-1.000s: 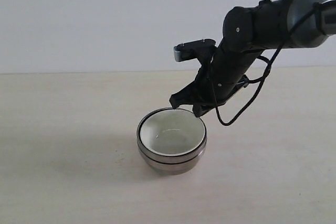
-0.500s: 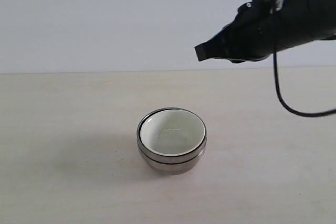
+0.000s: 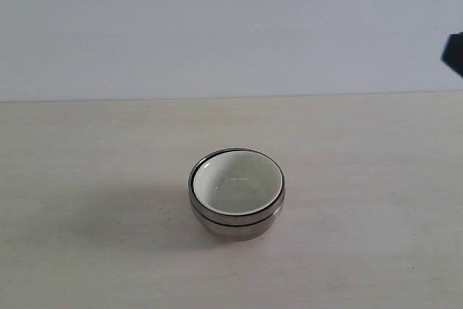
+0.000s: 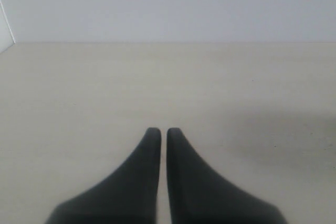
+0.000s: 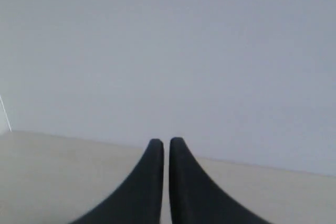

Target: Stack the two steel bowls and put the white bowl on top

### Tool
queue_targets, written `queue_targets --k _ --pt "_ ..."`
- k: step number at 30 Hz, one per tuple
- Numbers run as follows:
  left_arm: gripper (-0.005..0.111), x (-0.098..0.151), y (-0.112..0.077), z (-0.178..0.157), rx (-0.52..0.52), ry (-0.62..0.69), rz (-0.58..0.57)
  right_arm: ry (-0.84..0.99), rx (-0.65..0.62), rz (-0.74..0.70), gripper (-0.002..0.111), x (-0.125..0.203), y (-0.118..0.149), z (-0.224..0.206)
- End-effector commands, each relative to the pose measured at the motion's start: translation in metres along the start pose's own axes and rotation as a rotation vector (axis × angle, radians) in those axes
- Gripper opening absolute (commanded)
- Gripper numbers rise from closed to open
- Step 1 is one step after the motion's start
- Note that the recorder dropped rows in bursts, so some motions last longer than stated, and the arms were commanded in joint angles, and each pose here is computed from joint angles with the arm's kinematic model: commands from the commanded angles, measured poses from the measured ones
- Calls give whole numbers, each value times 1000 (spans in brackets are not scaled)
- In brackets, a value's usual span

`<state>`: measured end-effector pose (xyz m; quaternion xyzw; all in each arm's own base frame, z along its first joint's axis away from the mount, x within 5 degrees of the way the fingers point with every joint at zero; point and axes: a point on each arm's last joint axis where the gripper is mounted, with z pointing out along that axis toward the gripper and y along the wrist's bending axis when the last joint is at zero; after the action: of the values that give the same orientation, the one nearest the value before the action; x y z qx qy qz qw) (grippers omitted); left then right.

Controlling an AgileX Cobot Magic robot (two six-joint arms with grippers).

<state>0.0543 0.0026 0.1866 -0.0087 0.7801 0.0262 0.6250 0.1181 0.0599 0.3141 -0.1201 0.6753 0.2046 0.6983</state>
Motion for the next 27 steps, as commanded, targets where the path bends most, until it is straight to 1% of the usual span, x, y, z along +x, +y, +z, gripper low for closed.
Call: queue_targets --k 1,3,9,11,13,14,15,18,22,24,27 --pt "4 1 0 0 0 0 -7 -173 -21 17 0 -3 -1 -46" --pt "4 1 0 0 0 0 -7 -180 -30 11 0 -3 0 -59" --pt "4 1 0 0 0 0 -7 -83 -55 17 0 8 1 -81" --pt "4 1 0 0 0 0 -7 -27 -65 105 0 14 2 -86" --pt "4 1 0 0 0 0 -7 49 -78 253 0 21 3 -88" --pt "4 1 0 0 0 0 -7 83 -80 299 0 24 4 -88" --pt "4 1 0 0 0 0 -7 108 -79 316 0 26 4 -88" --pt "4 1 0 0 0 0 -7 159 -76 313 0 30 5 -89" --pt "4 1 0 0 0 0 -7 166 -76 313 0 31 5 -89" --pt "4 1 0 0 0 0 -7 156 -79 313 0 30 5 -91" --pt "4 1 0 0 0 0 -7 79 -73 309 0 27 4 -102"
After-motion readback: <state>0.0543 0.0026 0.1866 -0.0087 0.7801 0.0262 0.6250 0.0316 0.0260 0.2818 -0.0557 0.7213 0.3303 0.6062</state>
